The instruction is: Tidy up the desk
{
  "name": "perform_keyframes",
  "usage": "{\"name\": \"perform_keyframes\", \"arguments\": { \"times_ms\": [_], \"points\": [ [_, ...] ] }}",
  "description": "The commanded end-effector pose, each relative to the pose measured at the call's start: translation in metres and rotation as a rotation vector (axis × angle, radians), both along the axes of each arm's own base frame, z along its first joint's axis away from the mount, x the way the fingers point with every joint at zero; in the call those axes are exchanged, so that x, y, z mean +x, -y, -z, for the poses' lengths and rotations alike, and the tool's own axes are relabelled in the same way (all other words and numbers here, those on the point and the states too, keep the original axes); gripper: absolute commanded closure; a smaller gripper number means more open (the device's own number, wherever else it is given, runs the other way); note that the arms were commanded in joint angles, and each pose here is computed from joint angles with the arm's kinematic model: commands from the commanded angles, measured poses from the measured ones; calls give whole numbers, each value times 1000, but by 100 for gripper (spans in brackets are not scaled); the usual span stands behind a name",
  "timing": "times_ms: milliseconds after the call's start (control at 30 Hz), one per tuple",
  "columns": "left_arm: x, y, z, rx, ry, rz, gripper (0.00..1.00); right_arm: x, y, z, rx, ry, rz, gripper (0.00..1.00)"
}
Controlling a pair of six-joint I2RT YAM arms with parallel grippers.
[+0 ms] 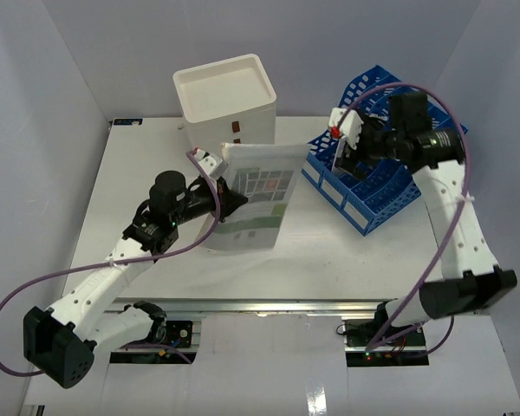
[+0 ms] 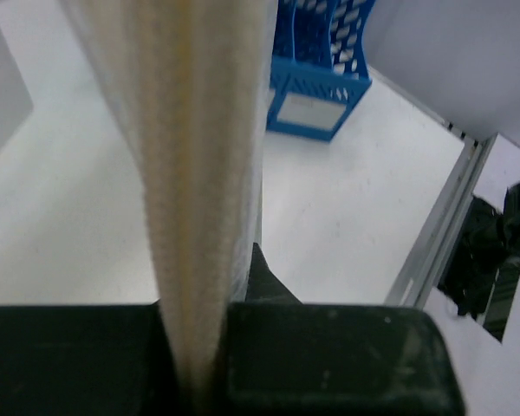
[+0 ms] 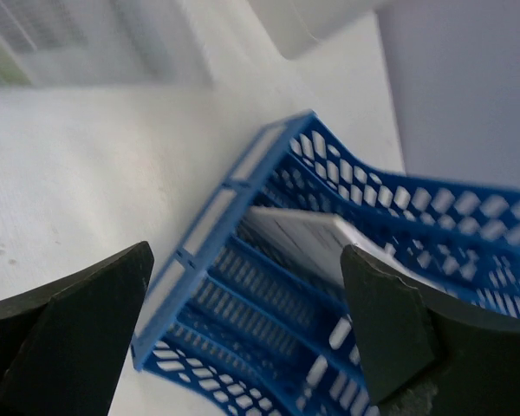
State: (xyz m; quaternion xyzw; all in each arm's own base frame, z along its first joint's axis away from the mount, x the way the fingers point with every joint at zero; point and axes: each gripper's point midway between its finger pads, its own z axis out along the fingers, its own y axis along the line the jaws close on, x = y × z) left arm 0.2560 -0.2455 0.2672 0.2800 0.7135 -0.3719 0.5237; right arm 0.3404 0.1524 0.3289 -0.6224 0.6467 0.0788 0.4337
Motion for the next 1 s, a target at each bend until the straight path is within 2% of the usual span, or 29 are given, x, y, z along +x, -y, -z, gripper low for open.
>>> {"name": "perform_keyframes", "arguments": {
  "times_ms": [0,167,233,433,600,733,800,867,967],
  "points": [
    [38,25,-123,-179,339,17,100,-22,31,-23,113,153,139,10],
    [72,52,-167,-242,461,57,100,-47,51,-2,179,153,183,10],
    [83,59,-195,-283,545,65,100,-61,47,9,219,120,140,10],
    [128,86,-214,-359,664,65,100,-101,33,55,288,48,10,8],
    [163,104,-216,-408,749,37,100,-117,30,74,309,24,-22,7],
    [193,119,-216,-409,819,21,100,-121,36,87,310,-1,19,6],
    [212,130,-198,-396,813,19,100,-123,40,93,307,-9,43,7],
    [215,135,-203,-413,833,32,100,-126,42,100,303,-12,57,7],
    [230,150,-184,-430,802,51,100,-130,44,108,296,-16,68,7]
  ]
}}
